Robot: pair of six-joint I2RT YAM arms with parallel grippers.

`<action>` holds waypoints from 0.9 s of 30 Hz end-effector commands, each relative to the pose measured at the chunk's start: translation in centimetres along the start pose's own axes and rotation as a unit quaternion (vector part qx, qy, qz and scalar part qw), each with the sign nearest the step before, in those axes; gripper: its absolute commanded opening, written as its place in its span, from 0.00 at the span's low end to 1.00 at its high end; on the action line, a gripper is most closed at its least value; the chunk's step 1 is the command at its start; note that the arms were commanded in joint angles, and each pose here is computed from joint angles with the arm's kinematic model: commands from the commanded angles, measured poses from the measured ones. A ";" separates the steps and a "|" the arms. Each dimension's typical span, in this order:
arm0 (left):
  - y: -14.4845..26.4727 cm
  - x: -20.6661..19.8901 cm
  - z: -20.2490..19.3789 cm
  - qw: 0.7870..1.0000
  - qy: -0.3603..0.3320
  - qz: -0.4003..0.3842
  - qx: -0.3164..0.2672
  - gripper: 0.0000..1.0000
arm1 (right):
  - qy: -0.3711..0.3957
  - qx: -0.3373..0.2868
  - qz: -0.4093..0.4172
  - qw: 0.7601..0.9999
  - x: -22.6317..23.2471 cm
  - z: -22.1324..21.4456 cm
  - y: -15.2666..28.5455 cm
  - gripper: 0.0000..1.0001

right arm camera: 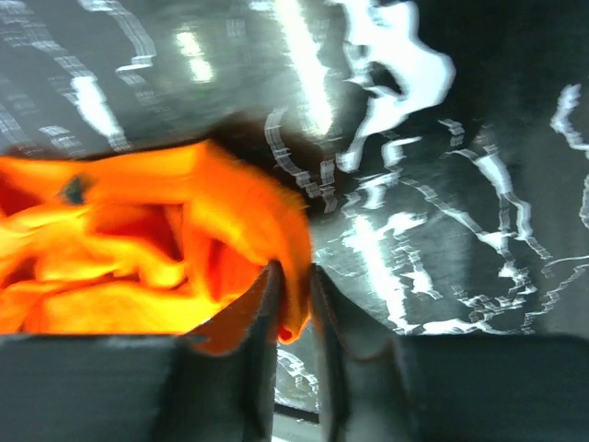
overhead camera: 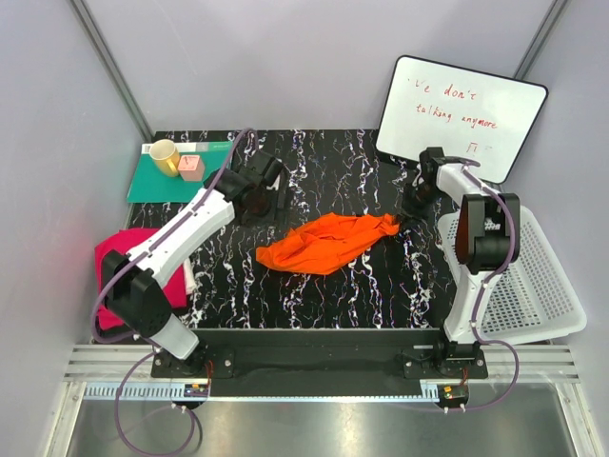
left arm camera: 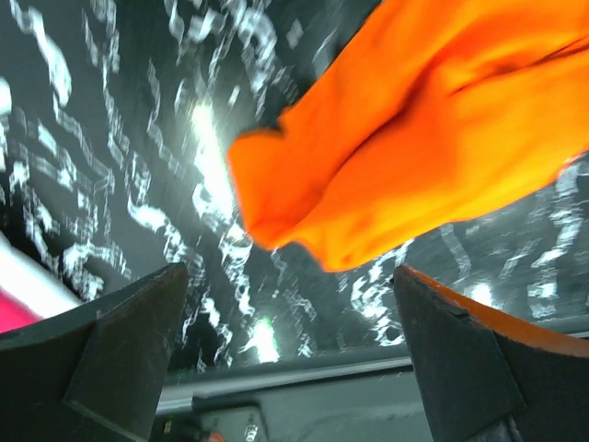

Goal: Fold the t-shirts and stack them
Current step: Flatten out the tshirt

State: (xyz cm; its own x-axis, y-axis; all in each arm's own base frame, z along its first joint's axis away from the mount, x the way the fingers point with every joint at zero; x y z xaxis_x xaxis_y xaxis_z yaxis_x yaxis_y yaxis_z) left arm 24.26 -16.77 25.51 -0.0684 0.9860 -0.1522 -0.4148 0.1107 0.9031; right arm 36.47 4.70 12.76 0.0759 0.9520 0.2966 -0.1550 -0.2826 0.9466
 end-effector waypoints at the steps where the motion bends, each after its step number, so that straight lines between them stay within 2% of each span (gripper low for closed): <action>1: -0.5 -2.3 1.9 0.998 -0.028 -0.058 -0.018 0.99 | 0.038 -0.081 0.077 0.993 2.7 1.7 5.2 0.34; 3: -1.9 -3.4 2.2 0.996 -0.041 -0.077 0.007 0.99 | 0.049 -0.096 0.098 0.989 3.5 2.2 6.3 0.43; 6: -3.8 -4.8 2.0 0.993 -0.060 -0.090 0.036 0.99 | 0.060 -0.113 0.126 0.984 4.6 2.7 7.6 0.48; 7: -4.3 -5.1 1.9 0.993 -0.065 -0.091 0.044 0.99 | 0.061 -0.116 0.132 0.983 4.9 2.9 7.9 0.52; 11: -5.3 -6.5 1.5 0.989 -0.084 -0.103 0.060 0.99 | 0.069 -0.121 0.157 0.978 6.2 3.6 8.3 0.54; 12: -5.4 -6.7 1.5 0.989 -0.085 -0.106 0.062 0.95 | 0.075 -0.121 0.161 0.977 6.7 3.8 8.2 0.55; 13: -5.4 -6.8 1.5 0.989 -0.086 -0.108 0.062 0.90 | 0.073 -0.119 0.165 0.976 6.9 3.9 8.1 0.55; 15: -5.3 -6.9 1.4 0.988 -0.085 -0.109 0.063 0.67 | 0.077 -0.111 0.175 0.975 7.5 4.2 7.6 0.55; 16: -5.1 -6.9 1.4 0.988 -0.084 -0.110 0.062 0.36 | 0.080 -0.104 0.182 0.974 8.2 4.2 7.2 0.55; 19: -3.9 -6.7 1.4 0.989 -0.077 -0.114 0.049 0.00 | 0.089 -0.073 0.201 0.973 10.0 4.1 5.3 0.55; 27: -2.2 -5.3 -0.2 0.991 -0.063 -0.106 0.052 0.00 | 0.112 0.020 0.232 0.966 15.1 2.5 -0.5 0.55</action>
State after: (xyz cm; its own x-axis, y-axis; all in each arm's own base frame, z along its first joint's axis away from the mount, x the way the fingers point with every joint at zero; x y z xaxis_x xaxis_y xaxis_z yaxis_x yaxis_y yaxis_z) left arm 26.80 -22.93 22.05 0.1280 0.9577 -0.2577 -0.2754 0.2839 0.9184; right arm 40.55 15.99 17.58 -0.2001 0.7690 0.6071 -0.1630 -0.6371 0.7533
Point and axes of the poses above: each gripper's point midway between its finger pads, its own y axis back along the fingers, its own x axis along the line the jaws close on, z = x × y, the point moved 10 cm from there along y, back along the fingers, and after that the axes turned 14 degrees about y, right-handed, at the moved point
